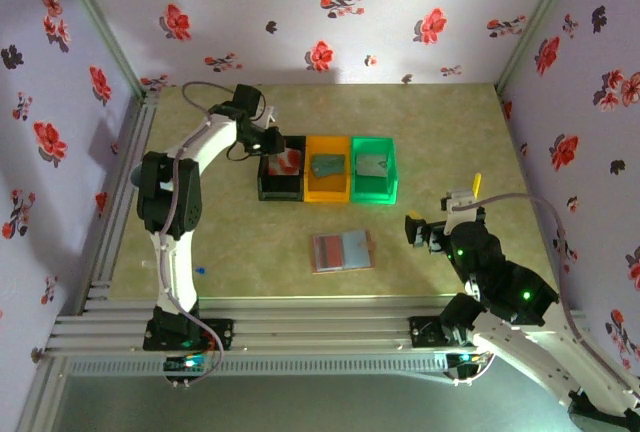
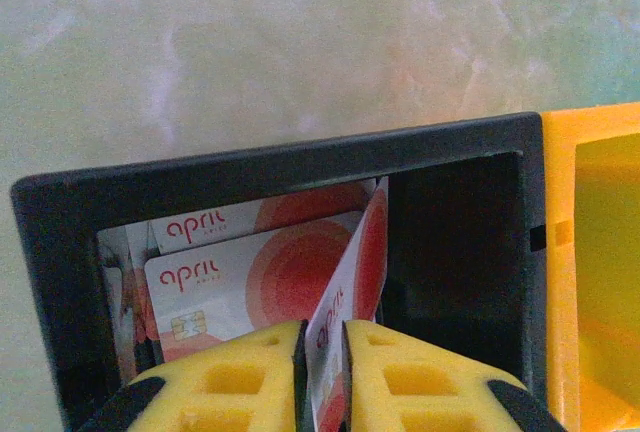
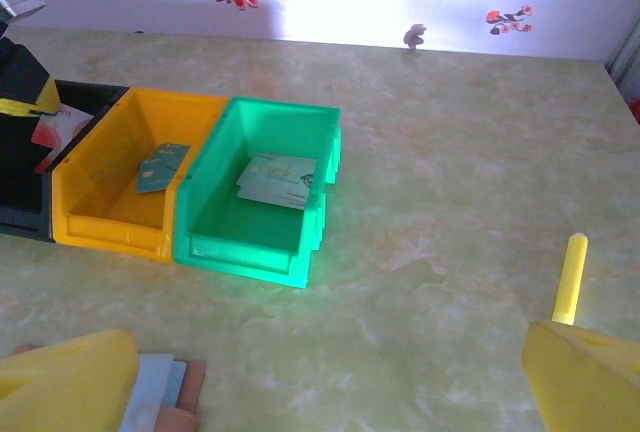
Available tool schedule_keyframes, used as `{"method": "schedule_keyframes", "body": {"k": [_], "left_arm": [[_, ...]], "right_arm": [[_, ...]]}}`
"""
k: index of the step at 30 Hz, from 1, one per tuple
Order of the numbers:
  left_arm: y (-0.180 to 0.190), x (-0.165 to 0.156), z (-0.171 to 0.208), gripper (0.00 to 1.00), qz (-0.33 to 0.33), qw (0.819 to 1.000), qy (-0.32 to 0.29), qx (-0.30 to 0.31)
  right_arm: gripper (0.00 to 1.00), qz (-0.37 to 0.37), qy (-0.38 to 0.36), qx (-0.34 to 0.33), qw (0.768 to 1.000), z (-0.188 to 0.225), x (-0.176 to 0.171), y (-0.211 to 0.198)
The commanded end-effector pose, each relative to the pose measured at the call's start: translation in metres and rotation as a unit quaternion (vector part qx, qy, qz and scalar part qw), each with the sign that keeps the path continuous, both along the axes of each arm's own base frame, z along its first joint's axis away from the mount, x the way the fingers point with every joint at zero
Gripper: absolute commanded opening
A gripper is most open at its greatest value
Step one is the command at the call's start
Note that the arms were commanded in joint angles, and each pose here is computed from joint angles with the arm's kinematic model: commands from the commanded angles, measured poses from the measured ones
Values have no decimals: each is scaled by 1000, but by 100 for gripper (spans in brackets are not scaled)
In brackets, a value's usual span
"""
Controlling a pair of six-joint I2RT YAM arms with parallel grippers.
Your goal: Take the credit cards out of the card holder
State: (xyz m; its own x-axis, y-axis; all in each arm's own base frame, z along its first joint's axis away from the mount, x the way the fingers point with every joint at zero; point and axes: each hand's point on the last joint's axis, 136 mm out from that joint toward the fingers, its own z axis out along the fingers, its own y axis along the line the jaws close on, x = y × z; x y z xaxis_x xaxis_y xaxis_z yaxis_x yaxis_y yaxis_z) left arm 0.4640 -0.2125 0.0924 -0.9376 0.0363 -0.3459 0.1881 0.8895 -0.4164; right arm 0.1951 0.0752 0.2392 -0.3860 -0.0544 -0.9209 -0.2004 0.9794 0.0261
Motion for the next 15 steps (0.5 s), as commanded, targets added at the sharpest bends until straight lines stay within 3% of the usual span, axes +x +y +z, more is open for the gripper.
{"method": "schedule_keyframes", "body": {"k": [1,15], "left_arm": [[5,3,-1,19,-4,1000,4,11],[6,9,18,24,-3,1000,-10,17]], "right_arm": [[99,1,-9,-1,1000,3,2,1],[99,1,-9,-2,1000,3,2,0]]}}
